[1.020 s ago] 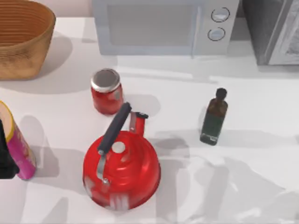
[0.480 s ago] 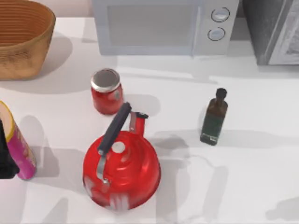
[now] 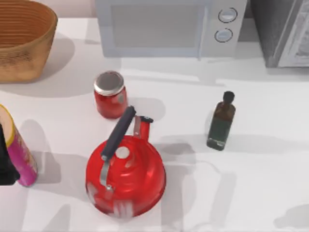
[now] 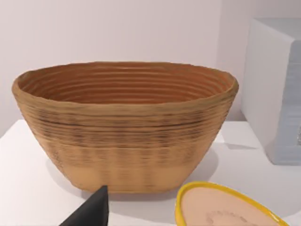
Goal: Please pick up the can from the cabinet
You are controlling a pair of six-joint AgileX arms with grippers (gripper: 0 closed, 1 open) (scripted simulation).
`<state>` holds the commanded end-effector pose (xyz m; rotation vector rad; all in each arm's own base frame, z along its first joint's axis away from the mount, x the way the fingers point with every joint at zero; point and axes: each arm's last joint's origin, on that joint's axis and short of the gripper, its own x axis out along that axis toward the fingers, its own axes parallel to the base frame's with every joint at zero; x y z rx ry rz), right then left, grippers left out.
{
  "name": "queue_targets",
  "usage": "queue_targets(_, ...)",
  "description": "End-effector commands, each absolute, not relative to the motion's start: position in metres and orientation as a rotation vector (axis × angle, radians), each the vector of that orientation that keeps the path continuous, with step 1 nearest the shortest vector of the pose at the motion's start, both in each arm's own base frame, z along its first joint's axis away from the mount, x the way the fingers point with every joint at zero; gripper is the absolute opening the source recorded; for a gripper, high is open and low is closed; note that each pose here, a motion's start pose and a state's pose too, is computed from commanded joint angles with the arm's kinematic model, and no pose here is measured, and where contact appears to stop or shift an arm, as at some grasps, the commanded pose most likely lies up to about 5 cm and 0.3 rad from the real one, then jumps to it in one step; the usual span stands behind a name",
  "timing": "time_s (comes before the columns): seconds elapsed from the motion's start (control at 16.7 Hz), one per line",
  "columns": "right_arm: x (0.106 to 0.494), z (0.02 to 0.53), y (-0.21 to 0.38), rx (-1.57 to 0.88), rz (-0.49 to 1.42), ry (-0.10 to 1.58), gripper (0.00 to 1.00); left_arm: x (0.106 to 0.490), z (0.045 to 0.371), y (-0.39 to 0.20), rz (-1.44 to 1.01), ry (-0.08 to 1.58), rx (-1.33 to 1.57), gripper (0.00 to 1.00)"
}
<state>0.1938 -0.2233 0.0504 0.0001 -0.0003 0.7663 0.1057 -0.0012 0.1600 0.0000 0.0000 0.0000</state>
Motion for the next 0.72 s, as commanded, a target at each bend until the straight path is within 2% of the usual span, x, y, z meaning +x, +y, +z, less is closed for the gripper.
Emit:
queue_targets(0.18, 0.194, 0.050, -0.223, 0.000, 0.766, 0.000, 0.00, 0.106, 0.160, -0.001, 0.000, 0.000, 0.000, 1.00)
queue_targets(0.24, 0.210, 0.045, -0.241, 0.059, 0.649, 0.029, 0.00, 0.106, 0.160, -0.001, 0.000, 0.000, 0.000, 1.00)
queue_targets(0.72, 0.211, 0.044, -0.206, 0.000, 0.766, 0.000, 0.00, 0.106, 0.160, -0.001, 0.000, 0.000, 0.000, 1.00)
